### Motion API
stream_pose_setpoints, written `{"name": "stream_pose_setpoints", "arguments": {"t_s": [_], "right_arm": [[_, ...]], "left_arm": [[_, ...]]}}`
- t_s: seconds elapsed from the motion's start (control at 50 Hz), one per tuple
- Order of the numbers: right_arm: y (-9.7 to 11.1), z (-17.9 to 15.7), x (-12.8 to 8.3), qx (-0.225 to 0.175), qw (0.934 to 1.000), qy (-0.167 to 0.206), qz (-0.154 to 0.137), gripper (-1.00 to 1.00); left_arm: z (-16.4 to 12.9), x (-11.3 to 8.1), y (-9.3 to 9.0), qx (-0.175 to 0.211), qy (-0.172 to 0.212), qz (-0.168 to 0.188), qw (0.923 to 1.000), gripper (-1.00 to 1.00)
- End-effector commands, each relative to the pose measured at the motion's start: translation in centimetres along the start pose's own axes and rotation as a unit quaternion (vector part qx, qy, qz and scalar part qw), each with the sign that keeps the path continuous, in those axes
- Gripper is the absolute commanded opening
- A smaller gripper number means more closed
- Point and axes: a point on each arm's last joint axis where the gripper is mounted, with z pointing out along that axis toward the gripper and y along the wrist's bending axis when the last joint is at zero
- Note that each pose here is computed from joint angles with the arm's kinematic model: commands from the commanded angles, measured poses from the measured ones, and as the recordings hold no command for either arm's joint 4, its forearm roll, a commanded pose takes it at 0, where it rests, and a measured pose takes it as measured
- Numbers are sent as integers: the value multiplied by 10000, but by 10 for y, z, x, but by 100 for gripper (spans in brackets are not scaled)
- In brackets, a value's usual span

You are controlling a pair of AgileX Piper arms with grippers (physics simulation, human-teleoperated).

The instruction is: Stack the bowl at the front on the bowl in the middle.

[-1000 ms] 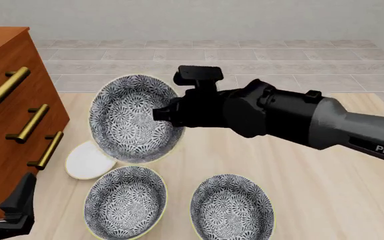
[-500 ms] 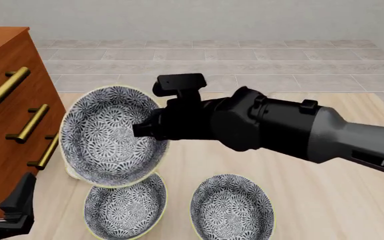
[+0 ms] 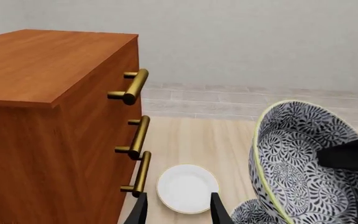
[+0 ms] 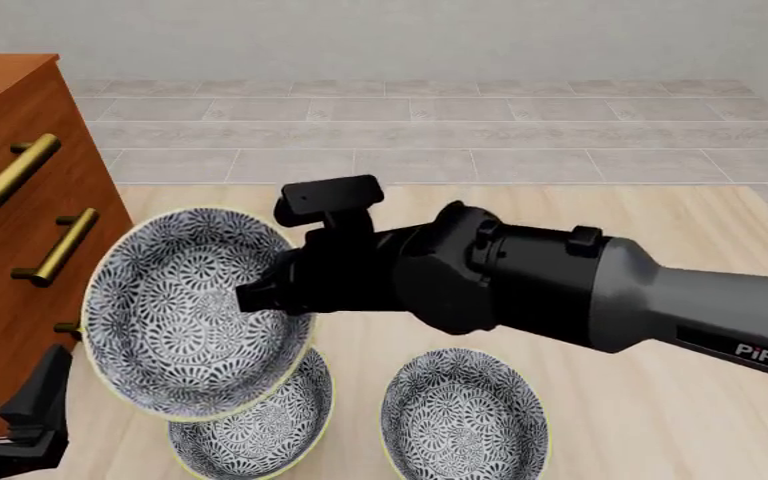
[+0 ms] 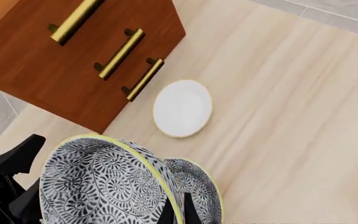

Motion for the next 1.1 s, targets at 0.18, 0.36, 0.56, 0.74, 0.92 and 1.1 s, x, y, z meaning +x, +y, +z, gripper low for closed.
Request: {"name": "stream_pose_setpoints", "arguments": {"t_s": [0.18, 0.36, 0.56, 0.74, 0.92, 1.1], "right_arm": [[6, 1, 9, -45, 9992, 162, 357, -100], [4, 0, 13, -8, 9989, 230, 419, -100], [1, 2, 18, 28, 9985, 275, 478, -100], [0, 6, 21, 45, 9983, 318, 485, -100], [1, 15, 31, 48, 9978, 450, 486, -100], [1, 24, 44, 80, 9969, 601, 496, -100]], "left_arm": [[-1, 0, 0, -1, -4, 12, 10000, 100], [-1, 0, 0, 19, 8, 14, 10000, 100], [0, 0, -1, 40, 16, 44, 10000, 100], [2, 0, 0, 32, 26, 58, 10000, 100], [3, 0, -1, 39, 49, 49, 10000, 100], [5, 0, -1, 39, 85, 54, 9999, 100]]}}
